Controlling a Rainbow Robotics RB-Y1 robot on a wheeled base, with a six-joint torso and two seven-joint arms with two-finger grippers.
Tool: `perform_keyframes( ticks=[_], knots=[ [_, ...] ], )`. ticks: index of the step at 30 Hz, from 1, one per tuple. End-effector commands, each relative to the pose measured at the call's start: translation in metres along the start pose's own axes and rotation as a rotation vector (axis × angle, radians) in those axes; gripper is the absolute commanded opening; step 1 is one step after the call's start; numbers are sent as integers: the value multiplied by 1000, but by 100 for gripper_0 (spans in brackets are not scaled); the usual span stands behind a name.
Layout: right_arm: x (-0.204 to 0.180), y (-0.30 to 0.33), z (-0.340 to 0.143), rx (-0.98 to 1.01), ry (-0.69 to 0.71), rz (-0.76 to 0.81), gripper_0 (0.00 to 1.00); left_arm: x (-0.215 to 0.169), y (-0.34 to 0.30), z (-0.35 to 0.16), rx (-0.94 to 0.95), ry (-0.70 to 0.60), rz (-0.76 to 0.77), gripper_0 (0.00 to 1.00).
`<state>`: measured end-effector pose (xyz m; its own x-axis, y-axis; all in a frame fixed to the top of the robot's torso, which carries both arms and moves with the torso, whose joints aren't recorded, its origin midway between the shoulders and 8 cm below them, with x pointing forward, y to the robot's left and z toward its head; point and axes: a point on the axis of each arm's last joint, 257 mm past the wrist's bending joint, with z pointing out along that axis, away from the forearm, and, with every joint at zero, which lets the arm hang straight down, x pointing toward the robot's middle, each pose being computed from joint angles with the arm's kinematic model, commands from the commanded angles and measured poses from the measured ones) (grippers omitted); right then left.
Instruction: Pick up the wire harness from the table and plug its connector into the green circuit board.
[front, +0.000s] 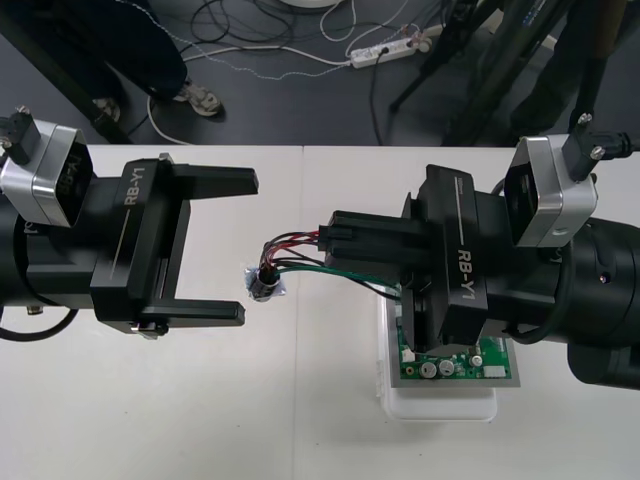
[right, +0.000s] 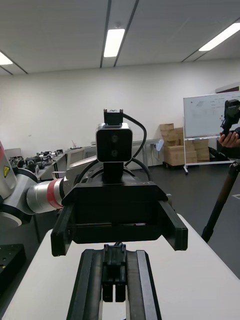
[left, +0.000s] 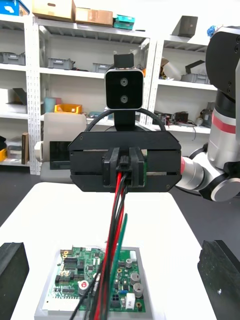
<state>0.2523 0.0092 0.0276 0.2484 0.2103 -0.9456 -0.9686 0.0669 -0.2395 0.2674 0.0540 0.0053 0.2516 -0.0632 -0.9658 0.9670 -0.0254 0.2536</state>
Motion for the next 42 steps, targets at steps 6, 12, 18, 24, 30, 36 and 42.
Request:
perform_keyframes(
  ticks=[6,12,18,24,30,36,42],
  knots=[
    [1,5,6,5,-13,-67,0,-19,0,14,6,-58,-1,100],
    [3,5,5,12,-12,-82,0,-20,-2,18,16,-68,-30,100],
    [6,4,3,20,-8,-93,0,-20,-2,22,19,-81,-48,100],
    [6,4,2,21,-5,-98,0,-22,0,23,22,-80,-48,100],
    [6,3,2,27,-7,-98,0,-23,0,29,28,-86,-51,100],
    [6,2,2,28,-7,-97,0,-23,-1,36,33,-92,-60,100],
    [3,3,3,26,-21,-87,0,-23,0,40,36,-88,-54,100]
  ],
)
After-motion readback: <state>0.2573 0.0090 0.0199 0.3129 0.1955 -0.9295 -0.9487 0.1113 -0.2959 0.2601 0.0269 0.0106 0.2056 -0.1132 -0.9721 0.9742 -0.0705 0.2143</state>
